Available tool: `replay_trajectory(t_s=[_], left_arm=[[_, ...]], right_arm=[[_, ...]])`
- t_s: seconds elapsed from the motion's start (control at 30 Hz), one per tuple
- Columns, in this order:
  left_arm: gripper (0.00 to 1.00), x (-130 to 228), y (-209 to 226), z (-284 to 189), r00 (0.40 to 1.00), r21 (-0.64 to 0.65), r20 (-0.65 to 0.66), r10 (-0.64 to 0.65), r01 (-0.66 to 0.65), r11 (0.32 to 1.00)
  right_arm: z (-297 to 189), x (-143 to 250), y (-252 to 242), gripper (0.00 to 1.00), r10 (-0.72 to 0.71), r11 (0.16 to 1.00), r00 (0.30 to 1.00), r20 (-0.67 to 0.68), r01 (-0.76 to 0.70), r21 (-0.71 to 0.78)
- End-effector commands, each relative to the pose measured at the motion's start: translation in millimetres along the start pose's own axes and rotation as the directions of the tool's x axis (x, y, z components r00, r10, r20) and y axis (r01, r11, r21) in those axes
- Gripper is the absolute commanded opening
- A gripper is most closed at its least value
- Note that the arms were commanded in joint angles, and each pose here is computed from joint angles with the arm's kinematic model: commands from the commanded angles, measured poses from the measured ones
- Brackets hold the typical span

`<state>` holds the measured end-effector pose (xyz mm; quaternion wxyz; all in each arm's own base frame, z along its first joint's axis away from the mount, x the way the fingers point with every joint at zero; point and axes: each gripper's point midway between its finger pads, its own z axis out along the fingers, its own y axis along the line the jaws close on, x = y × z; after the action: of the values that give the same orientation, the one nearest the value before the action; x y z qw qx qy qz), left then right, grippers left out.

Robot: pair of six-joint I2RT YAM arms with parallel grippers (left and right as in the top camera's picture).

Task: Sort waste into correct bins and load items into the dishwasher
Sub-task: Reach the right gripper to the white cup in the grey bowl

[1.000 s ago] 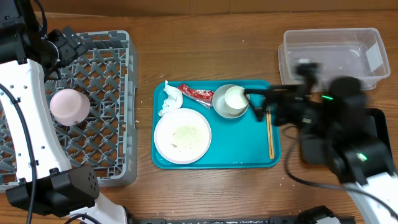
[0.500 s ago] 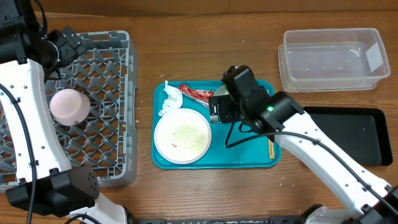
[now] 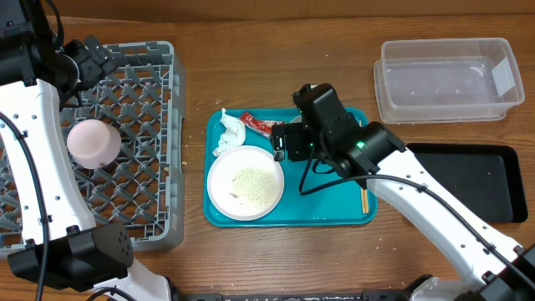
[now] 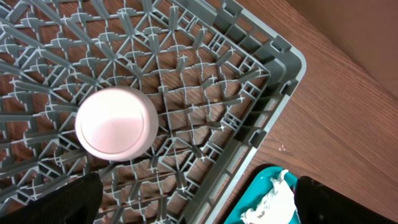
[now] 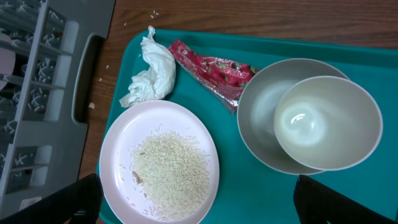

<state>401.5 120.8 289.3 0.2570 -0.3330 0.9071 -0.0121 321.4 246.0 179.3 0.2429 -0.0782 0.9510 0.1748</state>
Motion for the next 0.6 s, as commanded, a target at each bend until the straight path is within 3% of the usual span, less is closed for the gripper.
replay_trajectory(t_s=[0.0, 0.07, 0.13, 0.23, 0.57], left_arm=[[1.0, -1, 0, 3, 1.0, 0.001, -0.005, -0.009, 0.009, 1.0], [1.0, -1, 0, 3, 1.0, 0.001, -0.005, -0.009, 0.009, 1.0], [1.0, -1, 0, 3, 1.0, 0.001, -0.005, -0.009, 0.009, 1.0], [1.0, -1, 0, 3, 1.0, 0.001, -0.005, -0.009, 0.009, 1.0], [1.0, -1, 0, 3, 1.0, 0.001, -0.005, -0.009, 0.009, 1.0]], right_arm=[[20, 2, 3, 0.98, 0.002, 1.0, 0.999, -0.044, -0.002, 0.003], [43, 10, -13, 0.74, 0.006, 0.996, 0.997, -0.08, 0.001, 0.085], [58, 12, -30, 0.74, 0.005, 0.985, 0.996, -0.085, 0.01, 0.175], [74, 13, -46, 0.64, -0.012, 0.965, 0.996, -0.085, 0.034, 0.259], [81, 3, -56, 0.61, -0.043, 0.948, 0.998, -0.046, 0.055, 0.313]])
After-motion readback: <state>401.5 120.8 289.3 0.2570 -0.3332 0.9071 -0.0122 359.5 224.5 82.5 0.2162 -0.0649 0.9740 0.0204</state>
